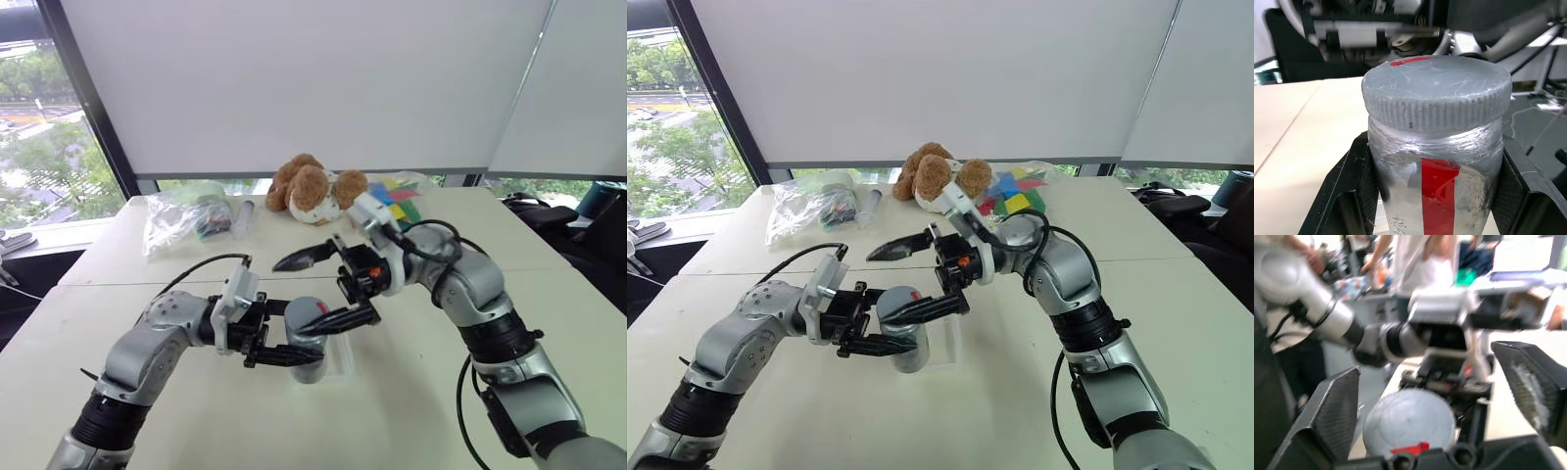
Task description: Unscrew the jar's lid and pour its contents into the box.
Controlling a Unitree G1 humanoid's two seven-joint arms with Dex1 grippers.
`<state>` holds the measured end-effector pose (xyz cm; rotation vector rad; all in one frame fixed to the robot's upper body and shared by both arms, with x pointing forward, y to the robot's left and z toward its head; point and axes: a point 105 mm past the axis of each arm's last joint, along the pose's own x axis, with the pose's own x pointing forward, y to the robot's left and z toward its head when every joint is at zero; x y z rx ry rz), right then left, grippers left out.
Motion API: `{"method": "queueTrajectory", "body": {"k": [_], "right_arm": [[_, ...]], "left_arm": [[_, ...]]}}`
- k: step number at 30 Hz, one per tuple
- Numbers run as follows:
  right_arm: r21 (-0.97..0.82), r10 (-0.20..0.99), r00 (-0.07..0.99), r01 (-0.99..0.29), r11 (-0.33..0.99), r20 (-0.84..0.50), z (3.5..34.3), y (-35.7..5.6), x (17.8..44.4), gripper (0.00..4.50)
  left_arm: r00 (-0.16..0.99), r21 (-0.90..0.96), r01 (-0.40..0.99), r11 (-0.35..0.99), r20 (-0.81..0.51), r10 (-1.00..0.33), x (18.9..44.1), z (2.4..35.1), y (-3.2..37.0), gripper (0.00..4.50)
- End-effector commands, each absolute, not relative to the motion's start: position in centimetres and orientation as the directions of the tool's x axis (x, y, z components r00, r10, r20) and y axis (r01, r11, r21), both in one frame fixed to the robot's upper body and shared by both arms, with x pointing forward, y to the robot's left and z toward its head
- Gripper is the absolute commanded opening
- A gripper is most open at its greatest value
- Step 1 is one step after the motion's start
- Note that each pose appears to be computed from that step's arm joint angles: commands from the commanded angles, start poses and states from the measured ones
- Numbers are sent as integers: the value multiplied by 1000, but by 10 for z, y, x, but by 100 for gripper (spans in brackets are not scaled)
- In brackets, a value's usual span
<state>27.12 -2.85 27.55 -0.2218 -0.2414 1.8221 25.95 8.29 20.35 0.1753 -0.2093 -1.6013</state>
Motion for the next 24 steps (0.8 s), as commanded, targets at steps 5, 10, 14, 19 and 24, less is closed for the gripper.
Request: {"method": "queueTrajectory", "body": {"k": [5,10,14,19,24], "right_arm": [[-250,997,-82,-965,-79,1,276,-41,268,445],[-261,999,40,-965,30,-32,262,-26,275,445],[-257,997,75,-964,70,-8,264,-19,281,445],[-255,995,102,-962,99,-1,266,-13,290,445],[-243,994,106,-965,101,-9,261,-9,297,445]], "left_arm": [[176,295,936,192,79,-981,284,212,96,228],[209,293,929,229,97,-973,290,211,89,228],[196,288,933,216,95,-976,288,210,85,228],[176,284,939,195,93,-980,283,208,82,228],[168,287,939,189,96,-981,280,209,79,228]]}}
